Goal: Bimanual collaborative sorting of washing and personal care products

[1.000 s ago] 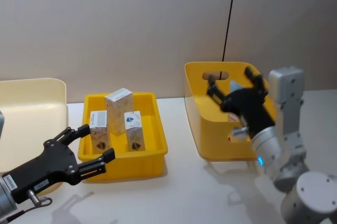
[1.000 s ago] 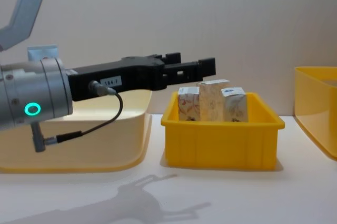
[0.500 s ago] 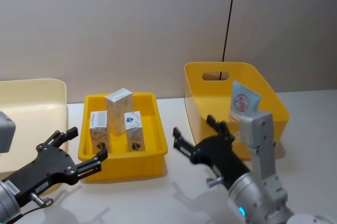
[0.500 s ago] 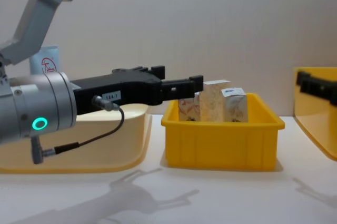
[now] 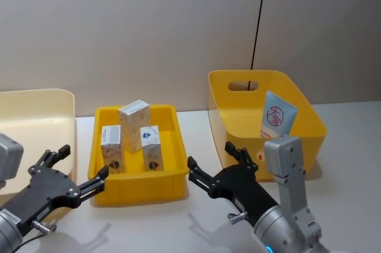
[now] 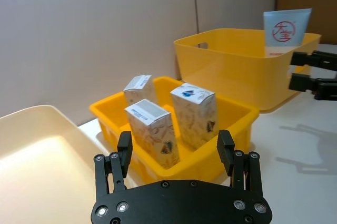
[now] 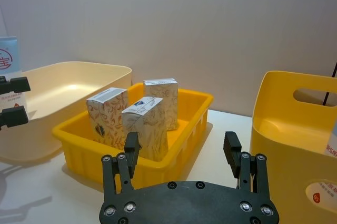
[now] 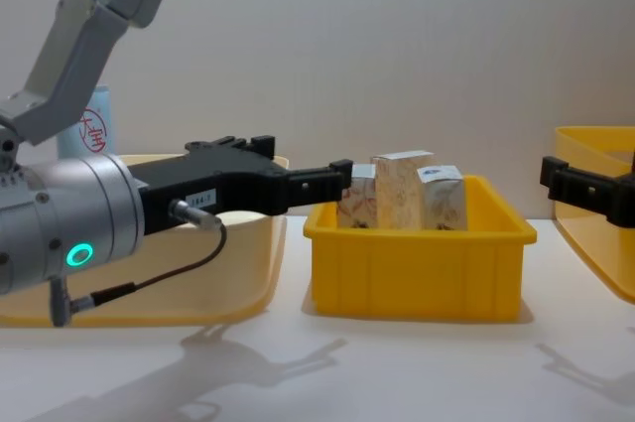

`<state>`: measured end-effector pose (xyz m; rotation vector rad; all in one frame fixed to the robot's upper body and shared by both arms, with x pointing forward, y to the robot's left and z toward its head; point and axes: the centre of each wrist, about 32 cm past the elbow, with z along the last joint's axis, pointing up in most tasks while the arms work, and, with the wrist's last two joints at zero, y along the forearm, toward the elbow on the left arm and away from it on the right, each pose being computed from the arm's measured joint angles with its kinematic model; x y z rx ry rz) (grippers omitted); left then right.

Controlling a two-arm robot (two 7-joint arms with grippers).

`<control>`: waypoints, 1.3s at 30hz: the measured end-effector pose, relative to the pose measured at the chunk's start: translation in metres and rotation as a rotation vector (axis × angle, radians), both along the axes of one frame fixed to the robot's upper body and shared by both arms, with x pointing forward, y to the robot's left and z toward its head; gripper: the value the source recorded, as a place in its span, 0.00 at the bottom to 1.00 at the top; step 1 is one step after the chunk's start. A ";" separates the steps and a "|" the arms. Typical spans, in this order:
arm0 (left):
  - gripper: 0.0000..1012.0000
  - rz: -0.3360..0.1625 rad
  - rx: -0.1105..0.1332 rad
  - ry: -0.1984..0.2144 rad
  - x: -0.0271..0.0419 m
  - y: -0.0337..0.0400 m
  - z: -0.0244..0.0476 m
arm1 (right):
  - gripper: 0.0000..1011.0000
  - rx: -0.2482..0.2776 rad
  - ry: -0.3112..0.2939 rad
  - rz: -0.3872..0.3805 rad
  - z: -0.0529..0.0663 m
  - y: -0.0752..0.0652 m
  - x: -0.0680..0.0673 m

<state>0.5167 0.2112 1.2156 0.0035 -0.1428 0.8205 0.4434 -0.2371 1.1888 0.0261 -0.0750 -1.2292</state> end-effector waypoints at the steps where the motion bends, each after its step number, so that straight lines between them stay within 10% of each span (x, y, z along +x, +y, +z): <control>1: 0.99 0.009 0.002 -0.002 -0.0007 -0.0004 -0.0003 | 0.99 0.000 0.000 0.000 0.000 0.000 0.000; 23: 0.99 0.267 0.069 -0.079 -0.0216 -0.0113 -0.0098 | 0.99 -0.022 0.004 0.042 0.008 -0.003 0.012; 39: 0.99 0.308 0.077 -0.094 -0.0249 -0.0130 -0.0113 | 0.99 -0.074 0.047 0.090 0.019 0.007 0.037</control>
